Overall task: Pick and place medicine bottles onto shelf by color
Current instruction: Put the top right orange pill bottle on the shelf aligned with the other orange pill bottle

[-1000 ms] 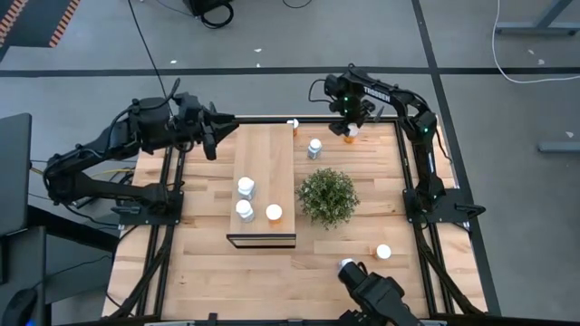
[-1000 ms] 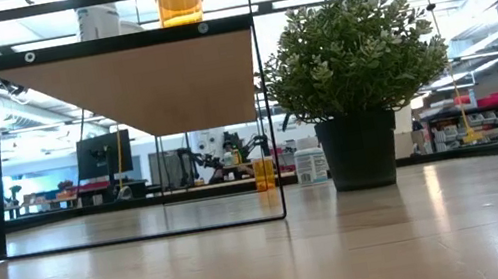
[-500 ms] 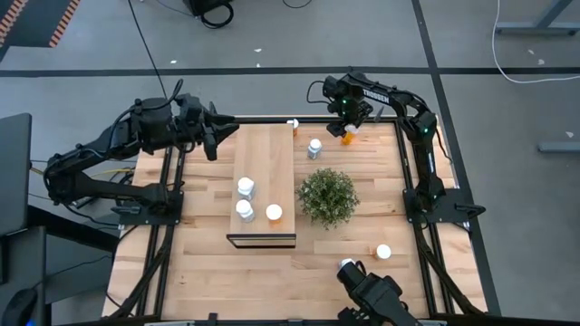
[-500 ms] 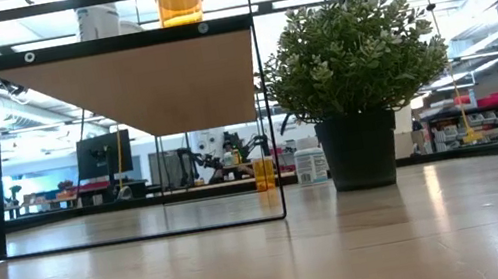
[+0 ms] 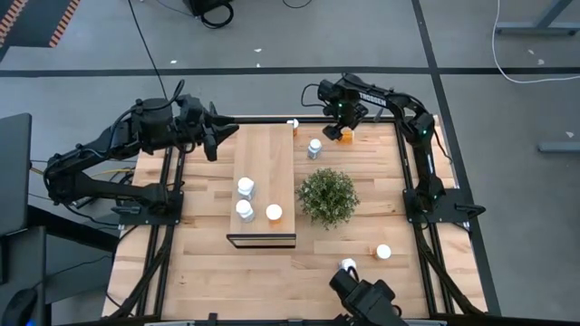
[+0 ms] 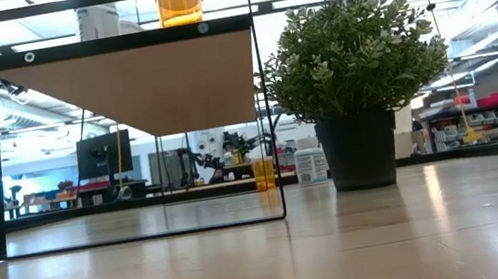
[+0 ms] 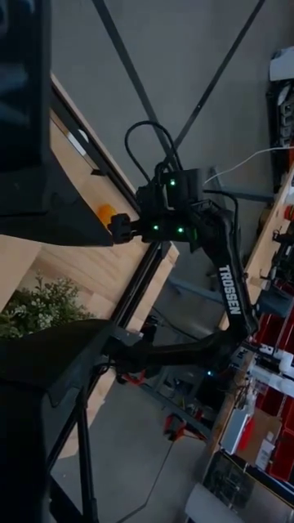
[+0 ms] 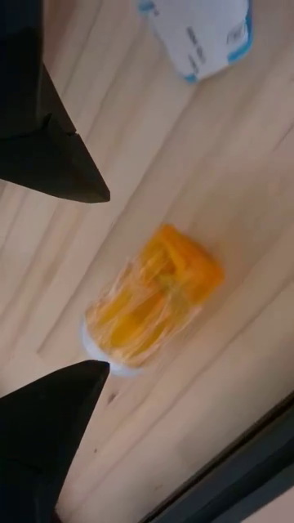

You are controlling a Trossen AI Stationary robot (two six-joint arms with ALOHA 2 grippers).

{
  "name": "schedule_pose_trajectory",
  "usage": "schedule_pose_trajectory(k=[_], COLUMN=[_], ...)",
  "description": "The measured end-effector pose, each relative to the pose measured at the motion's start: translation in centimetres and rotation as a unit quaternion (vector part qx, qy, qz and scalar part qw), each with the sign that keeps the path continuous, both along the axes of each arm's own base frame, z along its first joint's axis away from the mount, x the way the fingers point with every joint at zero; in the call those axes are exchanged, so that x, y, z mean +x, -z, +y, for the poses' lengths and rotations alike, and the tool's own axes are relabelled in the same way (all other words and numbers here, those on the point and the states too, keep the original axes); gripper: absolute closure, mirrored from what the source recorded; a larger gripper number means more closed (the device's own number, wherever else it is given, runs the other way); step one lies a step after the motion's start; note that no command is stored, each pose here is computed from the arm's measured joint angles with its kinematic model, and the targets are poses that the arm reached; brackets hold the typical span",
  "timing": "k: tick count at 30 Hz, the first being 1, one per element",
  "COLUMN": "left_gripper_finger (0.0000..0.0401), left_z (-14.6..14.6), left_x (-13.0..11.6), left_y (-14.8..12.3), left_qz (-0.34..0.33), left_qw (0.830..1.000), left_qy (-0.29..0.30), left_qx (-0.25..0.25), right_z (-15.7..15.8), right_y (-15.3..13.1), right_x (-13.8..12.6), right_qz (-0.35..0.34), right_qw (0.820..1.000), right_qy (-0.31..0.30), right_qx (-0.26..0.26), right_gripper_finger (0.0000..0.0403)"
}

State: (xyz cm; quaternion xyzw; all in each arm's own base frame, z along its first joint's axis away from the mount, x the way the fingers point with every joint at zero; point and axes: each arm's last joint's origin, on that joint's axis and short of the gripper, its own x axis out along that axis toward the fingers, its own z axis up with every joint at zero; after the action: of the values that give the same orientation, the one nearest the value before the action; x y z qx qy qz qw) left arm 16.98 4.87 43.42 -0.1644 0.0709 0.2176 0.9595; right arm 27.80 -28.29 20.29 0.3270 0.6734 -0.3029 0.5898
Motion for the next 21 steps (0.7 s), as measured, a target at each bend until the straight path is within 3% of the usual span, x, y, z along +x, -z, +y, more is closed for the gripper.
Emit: schedule_pose_trajectory(k=[8,21], left_gripper_finger=[0.0239,0.0239], left_z=[0.0,-0.8], left_x=[0.0,0.1], left_y=[0.3,0.4], left_qz=[0.011,0.014], left_qw=[1.0,0.999], left_qy=[-0.001,0.013], left_qx=[-0.01,-0.029], right_z=[0.2,-0.5], right_y=[0.0,-0.1], right_x=[0.3,-1.1], right_qz=[0.018,0.026], right_qw=[0.999,0.981], right_qy=[-0.02,-0.19], right_qx=[-0.019,0.016], right_gripper_finger=[0.0063,0.0063])
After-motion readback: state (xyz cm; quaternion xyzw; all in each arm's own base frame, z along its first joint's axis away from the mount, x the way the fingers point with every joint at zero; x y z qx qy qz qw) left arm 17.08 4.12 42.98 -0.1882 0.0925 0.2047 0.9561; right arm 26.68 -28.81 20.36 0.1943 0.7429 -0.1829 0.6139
